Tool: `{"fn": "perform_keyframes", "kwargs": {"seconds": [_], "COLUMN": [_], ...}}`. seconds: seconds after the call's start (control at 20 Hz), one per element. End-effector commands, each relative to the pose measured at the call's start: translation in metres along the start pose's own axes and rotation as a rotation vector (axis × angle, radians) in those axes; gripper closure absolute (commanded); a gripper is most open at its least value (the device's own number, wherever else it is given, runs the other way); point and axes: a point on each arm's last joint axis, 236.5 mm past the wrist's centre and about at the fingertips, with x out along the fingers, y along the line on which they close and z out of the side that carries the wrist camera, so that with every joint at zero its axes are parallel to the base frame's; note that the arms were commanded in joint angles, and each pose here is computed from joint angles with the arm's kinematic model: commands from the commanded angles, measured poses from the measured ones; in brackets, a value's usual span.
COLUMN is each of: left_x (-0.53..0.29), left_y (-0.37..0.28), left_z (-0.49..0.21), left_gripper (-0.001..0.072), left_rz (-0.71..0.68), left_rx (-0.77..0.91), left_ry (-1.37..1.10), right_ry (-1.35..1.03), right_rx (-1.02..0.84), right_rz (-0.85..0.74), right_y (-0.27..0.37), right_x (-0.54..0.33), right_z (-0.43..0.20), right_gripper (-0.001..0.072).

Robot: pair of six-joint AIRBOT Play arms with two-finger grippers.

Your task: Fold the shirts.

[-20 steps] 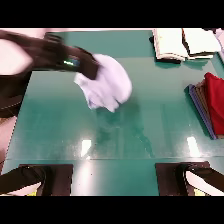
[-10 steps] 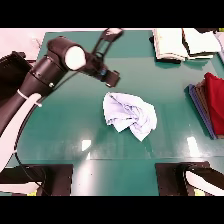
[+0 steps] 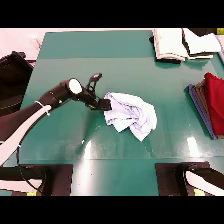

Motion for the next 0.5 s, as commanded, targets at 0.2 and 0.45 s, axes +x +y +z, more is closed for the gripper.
{"fn": "perform_keyframes", "kwargs": {"seconds": [0.2,0.45], "left_x": [0.025,-0.019], "left_y": [-0.002,0.017], "left_z": [-0.016,0.015], "left_gripper": [0.0511,0.0683], "left_rz": [-0.035,-0.046], "left_rx": [-0.038,-0.013], "left_ry": [0.024,0.027], "right_ry": [0.053,0.180], "right_rx": [0.014,0.102], "right_rz": [0.006,-0.044], "right_y": [0.000,-0.031], "right_x": [-0.001,-0.016], "right_z": [-0.013,-0.053], "right_gripper": [0.0694,0.0694]}}
